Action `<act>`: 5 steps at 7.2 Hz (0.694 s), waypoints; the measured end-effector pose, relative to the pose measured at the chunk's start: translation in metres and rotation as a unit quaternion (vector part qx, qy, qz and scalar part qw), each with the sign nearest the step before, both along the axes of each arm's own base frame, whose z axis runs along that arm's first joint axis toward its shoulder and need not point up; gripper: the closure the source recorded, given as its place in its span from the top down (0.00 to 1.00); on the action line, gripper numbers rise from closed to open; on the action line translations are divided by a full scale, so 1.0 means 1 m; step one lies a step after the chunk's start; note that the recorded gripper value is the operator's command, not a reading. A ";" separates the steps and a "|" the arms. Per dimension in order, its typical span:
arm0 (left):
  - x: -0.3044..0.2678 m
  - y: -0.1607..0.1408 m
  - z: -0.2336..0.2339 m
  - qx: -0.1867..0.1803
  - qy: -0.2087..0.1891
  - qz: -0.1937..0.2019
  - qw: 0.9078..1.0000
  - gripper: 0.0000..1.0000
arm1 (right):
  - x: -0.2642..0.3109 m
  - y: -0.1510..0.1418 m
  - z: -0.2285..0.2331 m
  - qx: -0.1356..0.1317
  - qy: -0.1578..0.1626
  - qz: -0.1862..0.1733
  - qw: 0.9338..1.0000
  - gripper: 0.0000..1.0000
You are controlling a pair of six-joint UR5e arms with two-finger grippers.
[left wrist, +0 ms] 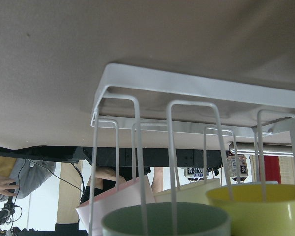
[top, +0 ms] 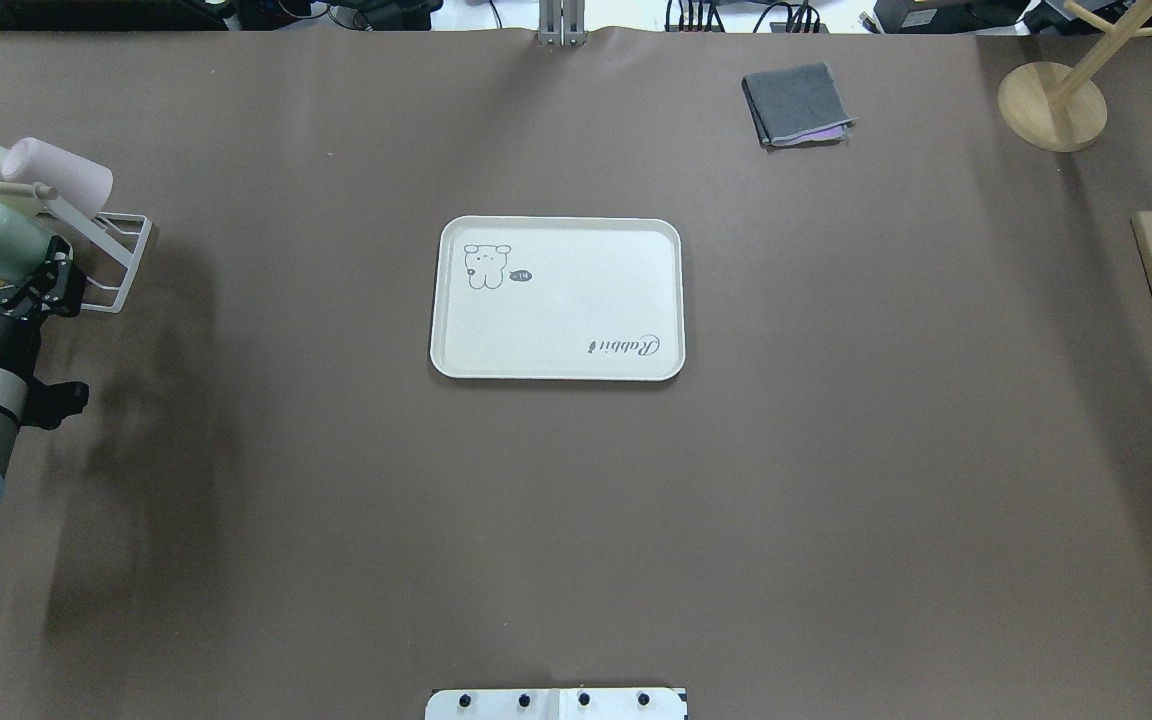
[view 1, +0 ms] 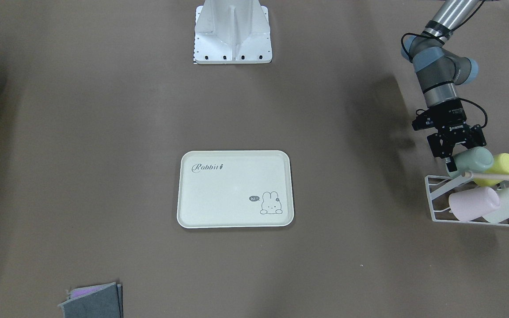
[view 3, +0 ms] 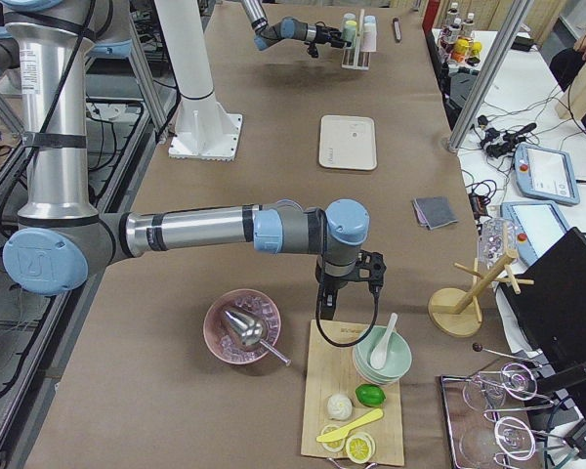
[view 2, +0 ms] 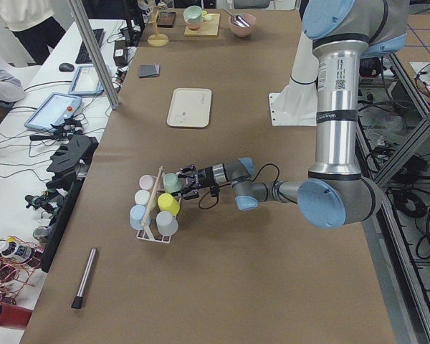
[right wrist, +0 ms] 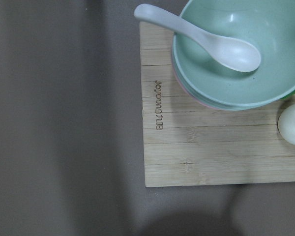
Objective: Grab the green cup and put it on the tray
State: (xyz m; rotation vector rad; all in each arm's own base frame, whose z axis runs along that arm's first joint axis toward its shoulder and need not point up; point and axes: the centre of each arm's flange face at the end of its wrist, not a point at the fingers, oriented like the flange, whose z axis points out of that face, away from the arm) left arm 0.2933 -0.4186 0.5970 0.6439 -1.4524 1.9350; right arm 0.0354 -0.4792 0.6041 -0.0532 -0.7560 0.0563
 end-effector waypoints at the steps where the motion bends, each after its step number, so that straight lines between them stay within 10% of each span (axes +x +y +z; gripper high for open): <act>1: -0.002 0.001 -0.003 0.007 -0.003 0.000 1.000 0.81 | -0.001 0.000 0.000 0.000 0.000 -0.001 1.000 1.00; 5: -0.010 0.003 -0.025 0.024 -0.010 0.005 1.000 0.81 | -0.006 0.000 0.000 -0.001 0.000 -0.006 1.000 1.00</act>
